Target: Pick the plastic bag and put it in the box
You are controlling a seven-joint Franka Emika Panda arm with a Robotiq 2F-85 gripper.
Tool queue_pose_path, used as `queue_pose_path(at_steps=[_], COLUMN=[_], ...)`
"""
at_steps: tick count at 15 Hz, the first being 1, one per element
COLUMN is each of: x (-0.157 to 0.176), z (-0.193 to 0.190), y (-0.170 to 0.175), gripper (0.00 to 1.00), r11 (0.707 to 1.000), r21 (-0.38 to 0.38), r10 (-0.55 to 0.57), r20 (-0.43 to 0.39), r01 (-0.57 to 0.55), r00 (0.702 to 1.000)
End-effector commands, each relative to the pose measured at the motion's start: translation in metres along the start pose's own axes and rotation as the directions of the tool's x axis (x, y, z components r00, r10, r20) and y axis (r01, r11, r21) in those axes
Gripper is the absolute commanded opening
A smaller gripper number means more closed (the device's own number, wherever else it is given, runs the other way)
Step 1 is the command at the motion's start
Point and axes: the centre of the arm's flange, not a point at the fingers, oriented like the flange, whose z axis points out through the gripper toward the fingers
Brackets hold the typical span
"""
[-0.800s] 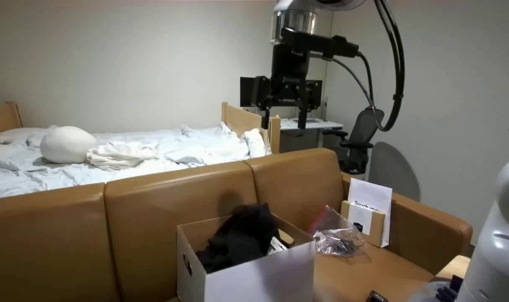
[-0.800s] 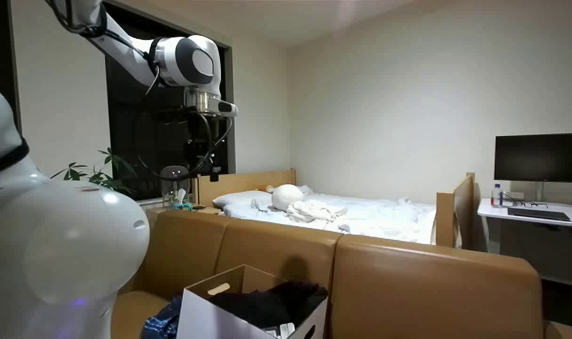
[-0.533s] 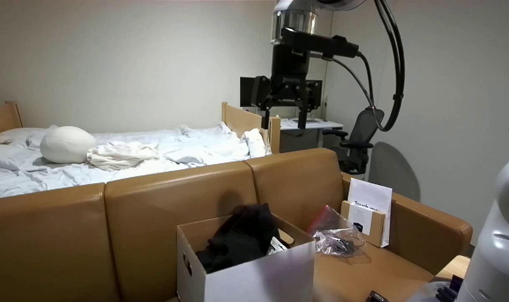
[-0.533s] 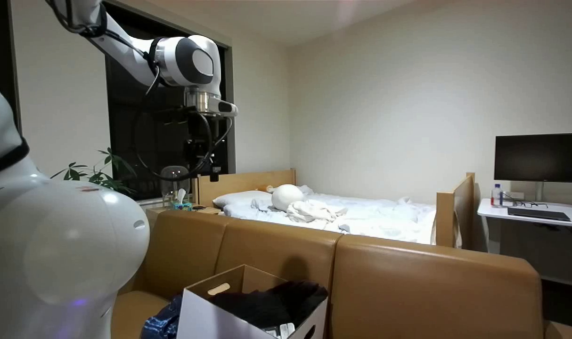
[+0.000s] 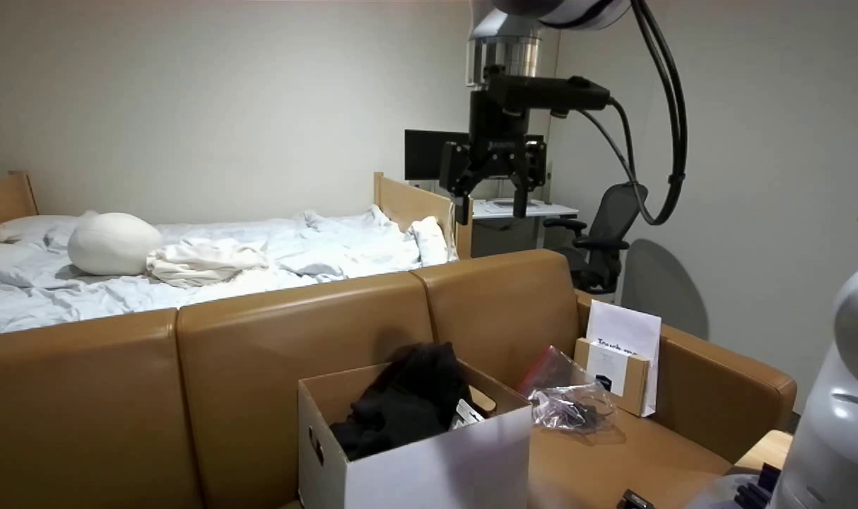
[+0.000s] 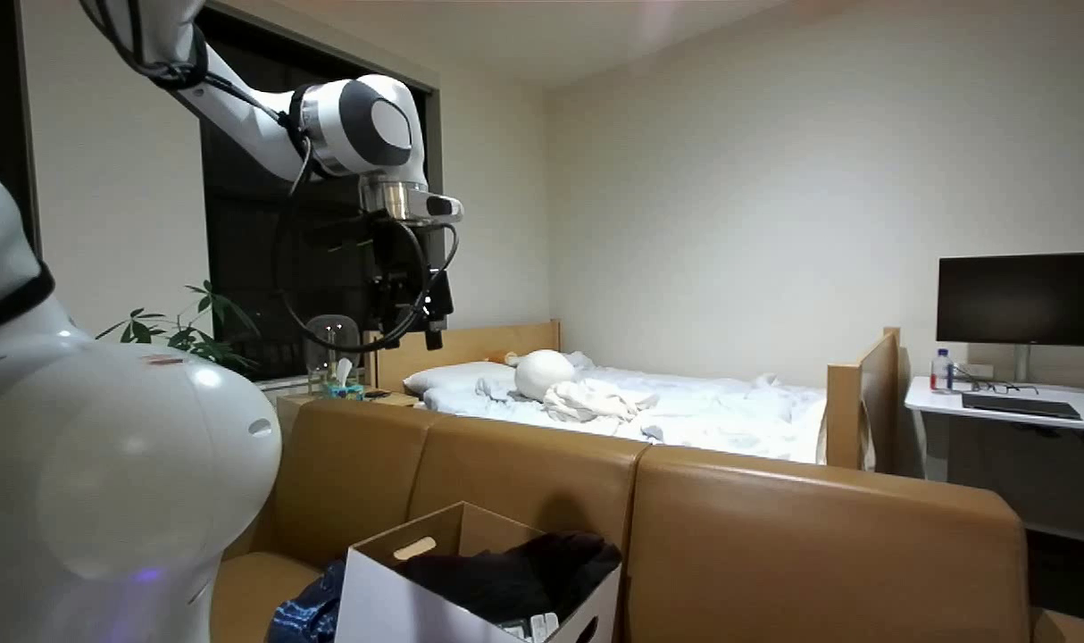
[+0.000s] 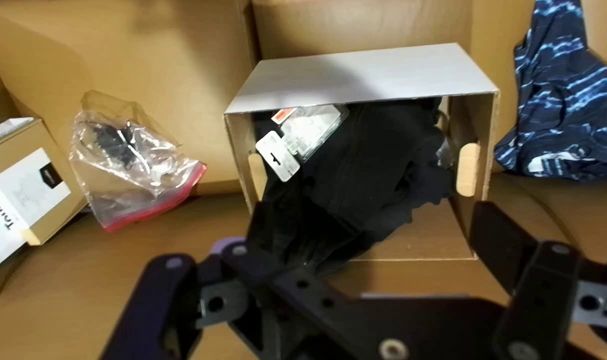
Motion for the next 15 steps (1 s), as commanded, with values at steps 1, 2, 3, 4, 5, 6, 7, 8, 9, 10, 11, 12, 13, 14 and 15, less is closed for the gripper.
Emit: queue_pose_path(at_steps=[1, 2, 3, 4, 5, 6, 7, 8, 9, 10, 11, 12, 13, 14, 15], x=[0.000, 0.005, 0.012, 0.020, 0.026, 0.031, 0.037, 0.048, 0.054, 0.066, 0.072, 0.082, 0.088, 0.097, 0.104], z=[-0.003, -0.009, -0.018, -0.029, -0.041, -0.052, -0.064, -0.071, -0.082, -0.080, -0.080, -0.068, -0.063, -0.047, -0.037], y=[0.055, 0.075, 0.098, 0.126, 0.151, 0.178, 0.205, 0.233, 0.260, 0.283, 0.299, 0.311, 0.318, 0.321, 0.323], gripper=[1.00, 1.00, 1.00, 1.00, 1.00, 1.00, 1.00, 1.00, 1.00, 1.00, 1.00, 1.00, 1.00, 1.00, 1.00], r11=[0.997, 0.995, 0.992, 0.990, 0.987, 0.985, 0.984, 0.984, 0.985, 0.986, 0.989, 0.996, 0.998, 0.999, 0.998], r21=[-0.066, -0.089, -0.112, -0.129, -0.144, -0.148, -0.151, -0.132, -0.117, -0.093, -0.076, -0.063, -0.045, -0.046, -0.025], r10=[-0.038, -0.051, -0.060, -0.068, -0.076, -0.089, -0.094, -0.111, -0.120, -0.127, -0.120, -0.069, -0.053, 0.017, 0.048], r20=[-0.055, -0.053, -0.056, -0.031, -0.022, 0.004, 0.018, 0.065, 0.087, 0.087, 0.074, 0.000, -0.010, -0.085, -0.120], r01=[0.035, 0.046, 0.053, 0.063, 0.072, 0.089, 0.096, 0.119, 0.130, 0.135, 0.125, 0.069, 0.053, -0.021, -0.052], r00=[0.998, 0.997, 0.997, 0.997, 0.997, 0.996, 0.995, 0.992, 0.989, 0.988, 0.990, 0.998, 0.999, 0.996, 0.992])
